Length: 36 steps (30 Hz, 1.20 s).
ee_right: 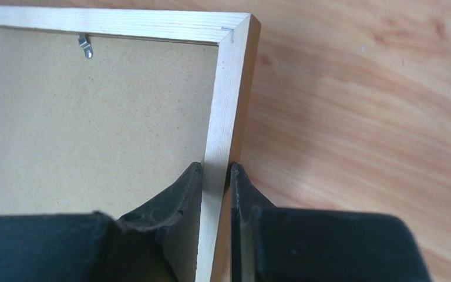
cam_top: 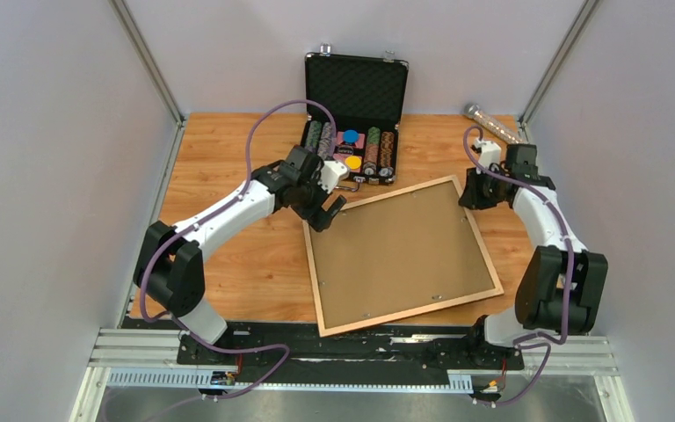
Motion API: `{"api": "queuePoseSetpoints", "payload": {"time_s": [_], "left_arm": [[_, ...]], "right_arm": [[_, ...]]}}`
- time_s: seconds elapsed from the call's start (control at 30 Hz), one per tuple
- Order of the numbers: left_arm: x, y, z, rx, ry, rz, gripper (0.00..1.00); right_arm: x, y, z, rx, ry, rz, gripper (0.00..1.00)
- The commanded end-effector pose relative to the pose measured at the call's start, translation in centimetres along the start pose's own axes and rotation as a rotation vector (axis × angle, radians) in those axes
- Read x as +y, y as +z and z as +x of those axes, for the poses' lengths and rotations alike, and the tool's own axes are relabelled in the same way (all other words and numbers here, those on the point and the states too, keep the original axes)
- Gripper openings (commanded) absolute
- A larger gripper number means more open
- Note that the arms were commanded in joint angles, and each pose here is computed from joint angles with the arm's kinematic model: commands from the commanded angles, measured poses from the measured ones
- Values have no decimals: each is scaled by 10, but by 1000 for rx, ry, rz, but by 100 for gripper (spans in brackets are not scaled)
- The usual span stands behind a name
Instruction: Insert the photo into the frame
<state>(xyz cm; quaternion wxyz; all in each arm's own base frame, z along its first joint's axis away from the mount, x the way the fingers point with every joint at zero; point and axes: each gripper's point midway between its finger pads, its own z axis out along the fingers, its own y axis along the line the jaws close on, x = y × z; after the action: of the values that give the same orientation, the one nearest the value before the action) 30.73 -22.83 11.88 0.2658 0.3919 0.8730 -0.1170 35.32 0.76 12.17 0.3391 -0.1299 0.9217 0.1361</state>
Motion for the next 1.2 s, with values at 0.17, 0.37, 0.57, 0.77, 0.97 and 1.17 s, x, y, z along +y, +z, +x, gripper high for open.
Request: {"api": "queuePoseSetpoints", "payload": {"time_s": [0.17, 0.37, 0.57, 0.77, 0.97, 1.17], "left_arm": [[37, -9, -16, -51, -40, -43, 100], [56, 6, -7, -19, -57, -47, 100], [61, 35, -1, 33, -63, -18, 100], [65, 49, -4, 36, -73, -2, 97], [73, 59, -9, 40, -81, 0, 94], [79, 64, -8, 35, -132, 22, 87]], "right_arm": [[19, 28, -117, -161, -215, -77, 0], [44, 66, -153, -174, -333, -148, 0], [65, 107, -187, -207, -449, -217, 0], [85, 133, -212, -229, -518, -292, 0], [110, 148, -223, -262, -581, -358, 0], [131, 164, -231, -282, -617, -389, 0]]}}
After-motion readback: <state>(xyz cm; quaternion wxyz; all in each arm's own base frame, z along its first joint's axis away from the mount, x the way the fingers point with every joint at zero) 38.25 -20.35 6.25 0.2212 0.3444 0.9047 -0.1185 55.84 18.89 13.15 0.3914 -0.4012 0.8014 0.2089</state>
